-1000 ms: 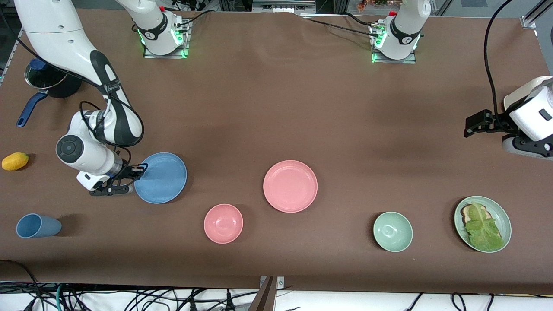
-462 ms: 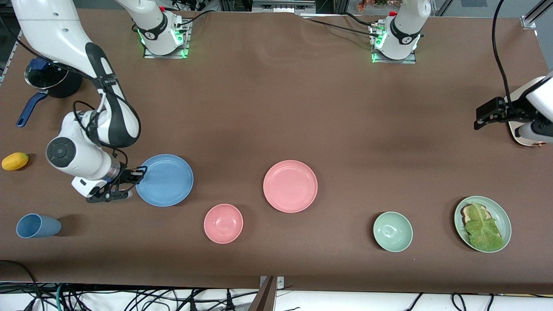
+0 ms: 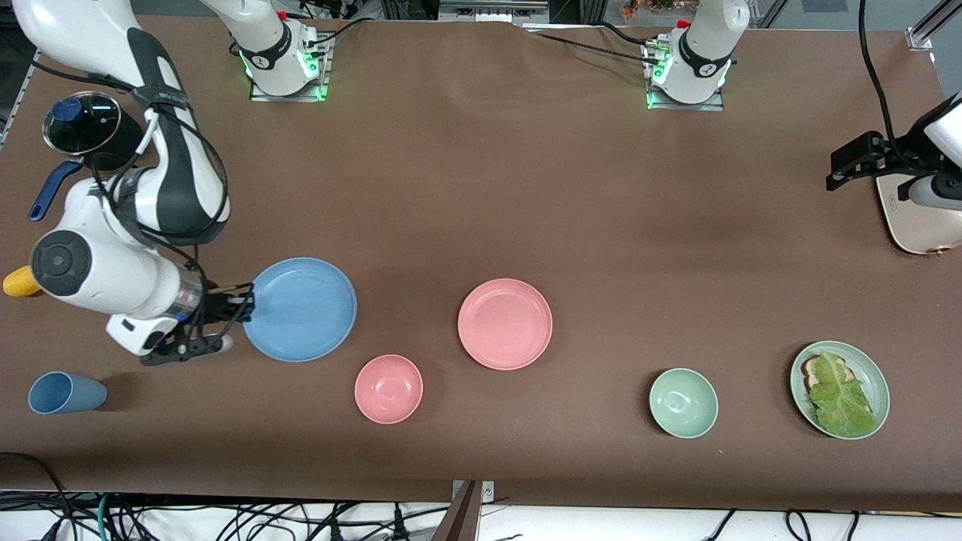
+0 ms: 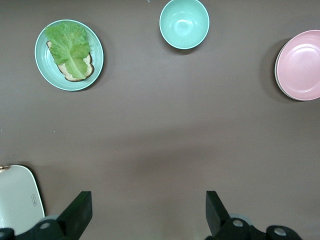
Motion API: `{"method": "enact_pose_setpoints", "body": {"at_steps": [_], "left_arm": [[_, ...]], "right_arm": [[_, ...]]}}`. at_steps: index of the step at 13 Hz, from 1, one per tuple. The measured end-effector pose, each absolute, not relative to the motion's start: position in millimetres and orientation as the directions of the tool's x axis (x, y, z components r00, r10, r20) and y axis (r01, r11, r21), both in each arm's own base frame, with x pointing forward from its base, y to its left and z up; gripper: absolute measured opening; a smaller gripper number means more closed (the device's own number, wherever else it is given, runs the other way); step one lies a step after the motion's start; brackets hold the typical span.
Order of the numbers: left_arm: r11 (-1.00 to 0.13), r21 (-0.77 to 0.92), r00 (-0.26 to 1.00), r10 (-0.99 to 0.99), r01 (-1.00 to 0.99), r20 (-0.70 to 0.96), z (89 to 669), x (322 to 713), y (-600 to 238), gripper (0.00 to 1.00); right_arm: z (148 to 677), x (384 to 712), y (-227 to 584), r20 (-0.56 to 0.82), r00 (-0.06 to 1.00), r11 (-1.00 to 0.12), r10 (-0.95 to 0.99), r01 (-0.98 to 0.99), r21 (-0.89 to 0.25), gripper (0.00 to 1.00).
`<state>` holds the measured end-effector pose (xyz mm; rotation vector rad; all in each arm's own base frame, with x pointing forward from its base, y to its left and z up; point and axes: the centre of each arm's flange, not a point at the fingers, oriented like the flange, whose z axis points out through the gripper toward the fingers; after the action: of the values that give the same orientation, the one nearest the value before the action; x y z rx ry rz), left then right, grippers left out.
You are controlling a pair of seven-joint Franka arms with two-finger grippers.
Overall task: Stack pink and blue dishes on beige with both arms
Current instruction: 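Carry the blue plate with the right gripper onto the pink plate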
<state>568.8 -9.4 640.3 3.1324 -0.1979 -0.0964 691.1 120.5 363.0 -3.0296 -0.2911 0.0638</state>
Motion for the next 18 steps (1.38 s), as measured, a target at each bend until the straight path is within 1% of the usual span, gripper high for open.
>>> {"method": "enact_pose_setpoints", "body": {"at_steps": [4, 7, 10, 12, 14, 18], "left_arm": [[-0.999, 0.020, 0.996, -0.049, -0.047, -0.072, 649, 559, -5, 1.00], [-0.999, 0.023, 0.997, -0.026, -0.024, -0.074, 651, 557, -5, 1.00], [-0.999, 0.024, 0.994, -0.032, -0.029, -0.105, 650, 552, -9, 1.00], [-0.999, 0.024, 0.991, -0.038, -0.035, -0.131, 642, 553, -13, 1.00], [-0.999, 0.025, 0.988, -0.039, -0.035, -0.152, 631, 558, -13, 1.00], [-0.999, 0.026, 0.980, -0.035, -0.031, -0.194, 608, 570, -12, 1.00]], "right_arm": [[348, 668, 233, -0.050, 0.994, -0.990, 0.092, 0.087, -0.108, 0.04], [330, 646, 320, -0.004, 1.000, -0.992, -0.009, -0.010, -0.128, 0.04], [303, 621, 386, 0.023, 0.992, -0.980, -0.120, -0.115, -0.163, 0.04], [288, 606, 420, 0.032, 0.981, -0.965, -0.192, -0.183, -0.190, 0.04], [273, 593, 441, 0.034, 0.975, -0.959, -0.218, -0.208, -0.195, 0.04], [246, 594, 446, 0.055, 0.968, -0.952, -0.245, -0.229, -0.205, 0.04]]}}
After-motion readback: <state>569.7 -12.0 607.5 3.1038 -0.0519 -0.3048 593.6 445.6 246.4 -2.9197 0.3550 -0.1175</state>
